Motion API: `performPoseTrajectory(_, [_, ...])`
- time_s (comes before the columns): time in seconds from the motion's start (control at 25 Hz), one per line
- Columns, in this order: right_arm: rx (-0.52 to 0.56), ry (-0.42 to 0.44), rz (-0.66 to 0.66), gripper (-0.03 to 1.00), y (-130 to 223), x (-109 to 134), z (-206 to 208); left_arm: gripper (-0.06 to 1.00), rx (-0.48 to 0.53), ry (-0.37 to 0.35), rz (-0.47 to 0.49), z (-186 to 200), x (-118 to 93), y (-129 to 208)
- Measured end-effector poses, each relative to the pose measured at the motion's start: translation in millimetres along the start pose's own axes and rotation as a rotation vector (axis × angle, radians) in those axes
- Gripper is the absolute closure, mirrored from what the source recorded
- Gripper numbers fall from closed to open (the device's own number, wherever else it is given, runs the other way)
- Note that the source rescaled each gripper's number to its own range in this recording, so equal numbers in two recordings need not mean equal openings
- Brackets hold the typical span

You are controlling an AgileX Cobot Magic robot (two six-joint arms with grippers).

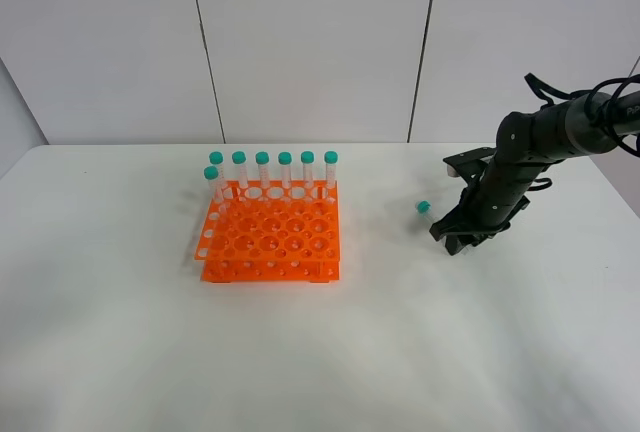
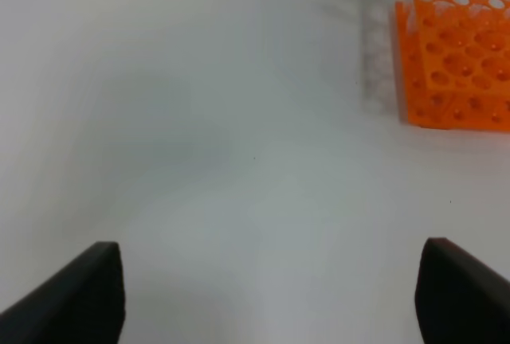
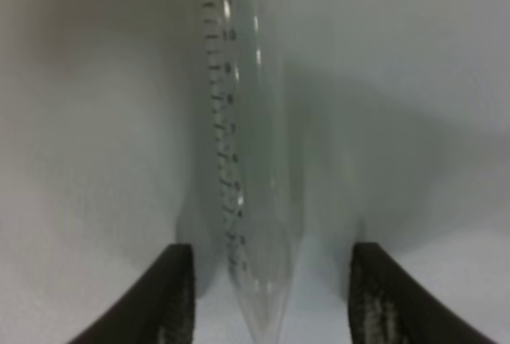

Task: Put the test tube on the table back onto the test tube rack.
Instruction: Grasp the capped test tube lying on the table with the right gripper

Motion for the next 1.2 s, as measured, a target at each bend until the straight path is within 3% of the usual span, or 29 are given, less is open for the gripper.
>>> performPoseTrajectory(0.08, [0.002, 0.000, 0.000, 0.50, 0.3, 0.1, 0.0, -0.06, 0.000, 0.000, 0.000, 0.0, 0.0, 0.0])
performPoseTrajectory(0.24, [0.002, 0.000, 0.000, 0.93, 0.3, 0.1, 0.0, -0.06, 0.000, 0.000, 0.000, 0.0, 0.0, 0.0])
performPoseTrajectory(0.28, [0.002, 0.000, 0.000, 0.97, 0.3, 0.1, 0.0, -0.06, 0.000, 0.000, 0.000, 0.0, 0.0, 0.0])
performPoseTrajectory(0.76, [-0.009, -0.018, -0.025, 0.97, -1.6, 3.0, 0.1, -0.06, 0.000, 0.000, 0.000, 0.0, 0.0, 0.0])
performPoseTrajectory(1.2, [-0.124, -0.088, -0.031, 0.97, -21.3, 15.5, 30.5, -0.06, 0.000, 0.000, 0.000, 0.0, 0.0, 0.0])
Point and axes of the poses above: a point on each arm's last joint axis where the gripper is mounted, z pointing back along that axis away from the gripper, x along the wrist's bending axis when the last joint is at zero, y = z × x, the point moved 8 cm from there along -z, pointing out along that axis toward the gripper, and after that the axes turned 7 degrees about -z, right-handed, at the moved point
